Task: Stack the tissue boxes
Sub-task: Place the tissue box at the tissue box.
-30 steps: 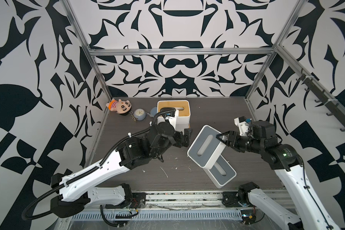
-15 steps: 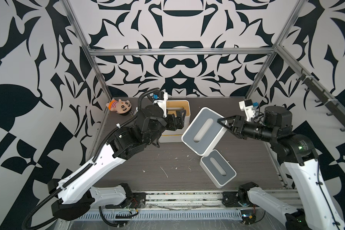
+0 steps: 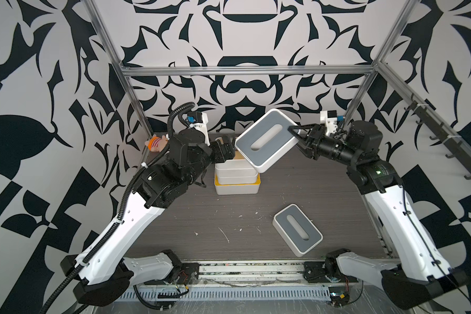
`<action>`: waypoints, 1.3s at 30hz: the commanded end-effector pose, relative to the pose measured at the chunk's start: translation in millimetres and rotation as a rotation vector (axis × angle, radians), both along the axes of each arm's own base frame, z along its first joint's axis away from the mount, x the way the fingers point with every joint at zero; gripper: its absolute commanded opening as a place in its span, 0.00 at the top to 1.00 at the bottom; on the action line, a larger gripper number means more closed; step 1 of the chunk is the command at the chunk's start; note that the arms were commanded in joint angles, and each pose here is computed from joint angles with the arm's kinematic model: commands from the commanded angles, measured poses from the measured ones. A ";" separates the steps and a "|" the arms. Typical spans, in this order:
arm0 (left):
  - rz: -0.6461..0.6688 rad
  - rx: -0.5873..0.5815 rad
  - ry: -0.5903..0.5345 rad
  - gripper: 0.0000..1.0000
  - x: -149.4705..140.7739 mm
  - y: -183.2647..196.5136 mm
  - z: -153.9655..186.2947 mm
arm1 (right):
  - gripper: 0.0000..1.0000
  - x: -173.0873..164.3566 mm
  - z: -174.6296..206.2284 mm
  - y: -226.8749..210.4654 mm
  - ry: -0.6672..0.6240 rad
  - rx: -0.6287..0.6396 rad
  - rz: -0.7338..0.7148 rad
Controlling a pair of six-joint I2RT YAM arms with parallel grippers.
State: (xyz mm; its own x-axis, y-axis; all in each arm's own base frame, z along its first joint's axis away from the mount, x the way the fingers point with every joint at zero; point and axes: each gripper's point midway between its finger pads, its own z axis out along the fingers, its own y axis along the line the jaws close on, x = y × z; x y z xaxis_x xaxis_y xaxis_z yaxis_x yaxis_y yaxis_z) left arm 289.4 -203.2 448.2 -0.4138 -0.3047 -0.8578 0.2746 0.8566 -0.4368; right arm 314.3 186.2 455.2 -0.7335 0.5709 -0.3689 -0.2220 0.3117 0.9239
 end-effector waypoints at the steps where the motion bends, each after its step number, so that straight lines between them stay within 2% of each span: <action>1: 0.021 -0.024 0.033 0.07 10.6 6.7 -1.6 | 0.76 10.9 49.7 -2.7 -0.170 0.126 -0.070; 7: 0.056 -0.070 0.063 0.07 35.5 19.5 -6.3 | 0.76 41.6 27.5 11.8 -0.143 0.148 -0.143; 17: 0.106 -0.184 0.131 0.08 60.3 36.7 -27.1 | 0.76 63.7 -8.8 53.7 -0.110 0.123 -0.228; 26: 0.082 -0.215 0.153 0.08 62.6 31.2 -31.9 | 0.76 76.8 -24.6 74.0 -0.130 0.141 -0.255; 27: 0.082 -0.205 0.184 0.08 71.5 25.9 -44.7 | 0.76 77.8 -28.0 75.6 -0.126 0.139 -0.258; 32: 0.080 -0.205 0.209 0.08 75.1 22.5 -53.9 | 0.75 78.6 -41.2 76.9 -0.109 0.120 -0.263; 39: 0.040 -0.208 0.259 0.08 80.1 10.1 -66.4 | 0.66 71.5 -58.3 72.4 -0.055 0.079 -0.266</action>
State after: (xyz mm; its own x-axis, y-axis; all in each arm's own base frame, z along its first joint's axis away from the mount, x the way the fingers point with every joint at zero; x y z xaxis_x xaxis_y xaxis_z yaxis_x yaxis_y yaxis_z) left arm 368.3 -187.6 382.4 -0.5759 -0.4829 -0.6597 0.0880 0.7656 -0.6373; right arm 396.4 266.6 365.4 -0.5712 0.7503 -0.3328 -0.1222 0.3232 0.9384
